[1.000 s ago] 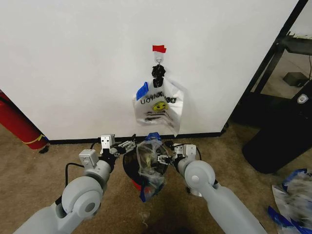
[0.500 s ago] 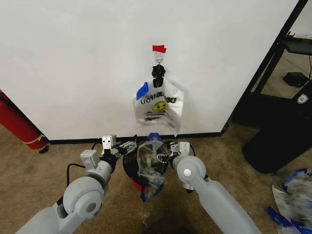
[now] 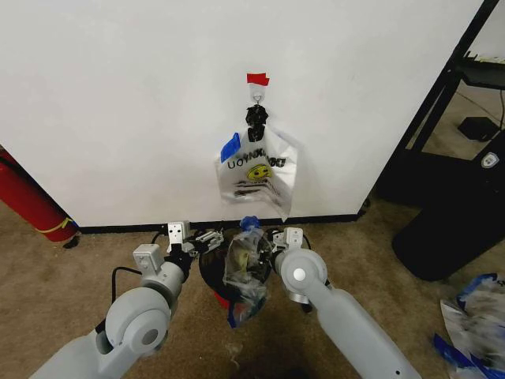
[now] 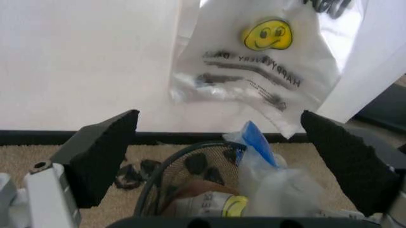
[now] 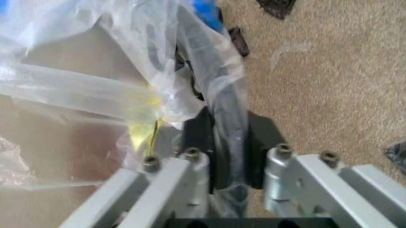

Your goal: Pick up the garbage bag from the wall and place it over the trash bin.

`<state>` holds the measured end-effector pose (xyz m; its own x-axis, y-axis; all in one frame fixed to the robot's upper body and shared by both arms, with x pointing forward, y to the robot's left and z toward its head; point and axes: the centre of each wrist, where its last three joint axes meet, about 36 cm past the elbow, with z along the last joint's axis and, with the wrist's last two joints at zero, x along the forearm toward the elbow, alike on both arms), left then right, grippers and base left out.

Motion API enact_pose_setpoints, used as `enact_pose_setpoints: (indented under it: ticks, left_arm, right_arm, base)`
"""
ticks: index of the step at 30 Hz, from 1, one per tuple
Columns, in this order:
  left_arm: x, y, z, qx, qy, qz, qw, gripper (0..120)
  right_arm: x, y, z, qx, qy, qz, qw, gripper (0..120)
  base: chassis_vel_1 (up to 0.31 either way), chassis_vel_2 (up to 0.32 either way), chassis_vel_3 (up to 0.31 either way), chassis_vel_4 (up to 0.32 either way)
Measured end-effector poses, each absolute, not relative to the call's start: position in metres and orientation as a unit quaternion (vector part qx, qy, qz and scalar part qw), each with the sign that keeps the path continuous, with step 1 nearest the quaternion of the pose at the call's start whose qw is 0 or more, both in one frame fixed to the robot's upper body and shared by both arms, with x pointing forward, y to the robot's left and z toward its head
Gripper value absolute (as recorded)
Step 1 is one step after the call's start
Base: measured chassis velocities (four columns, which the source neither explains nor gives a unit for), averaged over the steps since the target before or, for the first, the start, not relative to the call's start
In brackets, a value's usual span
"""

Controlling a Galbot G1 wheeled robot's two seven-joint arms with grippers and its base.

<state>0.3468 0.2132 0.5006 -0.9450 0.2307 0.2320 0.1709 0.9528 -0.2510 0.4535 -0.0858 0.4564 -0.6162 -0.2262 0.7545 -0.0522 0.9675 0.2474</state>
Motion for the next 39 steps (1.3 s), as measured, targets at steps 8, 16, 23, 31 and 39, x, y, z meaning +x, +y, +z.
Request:
enact_pose_setpoints:
  ticks: [8, 16, 23, 31, 39]
  left_arm:
    - [0.348, 0.214, 0.498, -0.099, -0.979, 0.114, 0.136, 100]
    - [0.342, 0.211, 0.501, -0.112, -0.979, 0.11, 0.13, 100]
    - [0.332, 0.204, 0.52, -0.167, -0.974, 0.108, 0.107, 100]
    - [0.322, 0.197, 0.544, -0.266, -0.958, 0.08, 0.072, 100]
    - [0.318, 0.19, 0.539, -0.297, -0.95, 0.045, 0.079, 100]
  right_arm:
    - [0.454, -0.094, 0.452, 0.076, -0.885, -0.132, 0.441, 2]
    - [0.436, -0.113, 0.454, 0.094, -0.902, -0.19, 0.377, 2]
    - [0.409, -0.122, 0.453, 0.109, -0.921, -0.228, 0.298, 2]
    - [0.386, -0.129, 0.445, 0.106, -0.935, -0.221, 0.255, 2]
    - [0.37, -0.129, 0.434, 0.091, -0.955, -0.196, 0.203, 2]
  base:
    - [0.0, 0.0, 0.0, 0.0]
    - [0.0, 0.0, 0.0, 0.0]
    - [0.0, 0.0, 0.0, 0.0]
    - [0.0, 0.0, 0.0, 0.0]
    - [0.0, 0.0, 0.0, 0.0]
